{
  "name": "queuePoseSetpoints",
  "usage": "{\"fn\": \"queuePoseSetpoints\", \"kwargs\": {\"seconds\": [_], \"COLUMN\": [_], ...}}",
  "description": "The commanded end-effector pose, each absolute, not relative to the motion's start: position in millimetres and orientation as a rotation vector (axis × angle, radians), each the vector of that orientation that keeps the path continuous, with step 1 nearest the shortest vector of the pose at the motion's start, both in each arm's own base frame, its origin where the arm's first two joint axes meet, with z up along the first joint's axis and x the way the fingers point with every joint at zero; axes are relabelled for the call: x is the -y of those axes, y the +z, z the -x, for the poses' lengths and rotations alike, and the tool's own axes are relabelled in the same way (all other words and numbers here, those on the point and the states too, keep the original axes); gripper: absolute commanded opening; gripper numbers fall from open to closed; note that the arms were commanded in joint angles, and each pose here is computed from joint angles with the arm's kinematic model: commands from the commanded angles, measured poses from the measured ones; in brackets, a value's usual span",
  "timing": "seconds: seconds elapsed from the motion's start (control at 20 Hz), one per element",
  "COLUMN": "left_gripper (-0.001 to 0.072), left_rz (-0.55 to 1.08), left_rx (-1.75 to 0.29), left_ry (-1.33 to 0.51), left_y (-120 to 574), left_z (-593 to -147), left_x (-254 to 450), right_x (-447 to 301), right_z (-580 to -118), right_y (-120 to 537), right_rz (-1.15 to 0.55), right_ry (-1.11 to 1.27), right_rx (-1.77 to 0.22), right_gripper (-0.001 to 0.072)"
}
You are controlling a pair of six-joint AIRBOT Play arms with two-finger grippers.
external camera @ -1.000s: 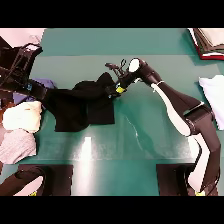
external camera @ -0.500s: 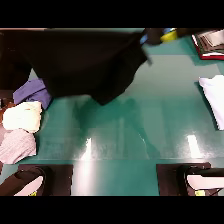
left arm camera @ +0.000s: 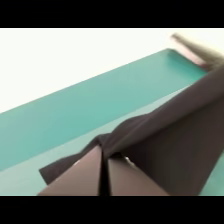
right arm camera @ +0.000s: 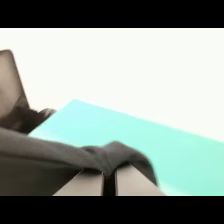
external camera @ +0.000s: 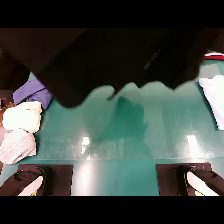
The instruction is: Fold the shirts.
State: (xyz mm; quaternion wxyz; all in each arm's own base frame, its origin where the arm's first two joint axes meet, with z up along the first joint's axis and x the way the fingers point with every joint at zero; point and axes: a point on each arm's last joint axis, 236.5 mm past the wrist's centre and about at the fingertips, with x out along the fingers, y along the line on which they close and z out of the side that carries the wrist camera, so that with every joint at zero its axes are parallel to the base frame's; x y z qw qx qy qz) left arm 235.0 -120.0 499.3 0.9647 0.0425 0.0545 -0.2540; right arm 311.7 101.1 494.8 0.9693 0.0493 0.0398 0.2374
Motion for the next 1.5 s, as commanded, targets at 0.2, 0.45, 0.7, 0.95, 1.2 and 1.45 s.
{"fn": "queuePoseSetpoints", "kwargs": {"seconds": [0.2,0.45,0.7,0.95,1.2,1.45], "left_gripper": [0.0027,0.0027,0.0027,0.044,0.0434,0.0435], "left_rz": [-0.031,0.063,0.121,0.166,0.218,0.375], "left_rx": [-0.554,-1.06,-0.961,-0.749,-0.821,-1.156], "left_ry": [-0.564,-0.512,-0.36,-0.29,-0.188,-0.162], "left_y": [343.3,118.0,50.3,88.4,115.4,35.6], "left_z": [-296.8,-325.6,-390.8,-447.4,-446.4,-383.3], "left_x": [139.8,141.4,128.3,121.1,55.9,6.7], "right_x": [-78.5,-107.8,-130.8,-138.2,-96.5,-67.6], "right_z": [-372.6,-435.2,-510.9,-556.7,-538.6,-483.6], "right_y": [398.5,206.8,113.5,107.3,142.6,155.0], "right_rz": [-0.208,-0.203,-0.218,-0.289,-0.3,-0.264], "right_ry": [0.436,0.5,0.453,0.429,0.389,0.406], "right_rx": [-0.436,-1.043,-1.082,-0.946,-0.933,-1.071], "right_gripper": [0.002,0.002,0.0022,0.0543,0.0405,0.0405]}}
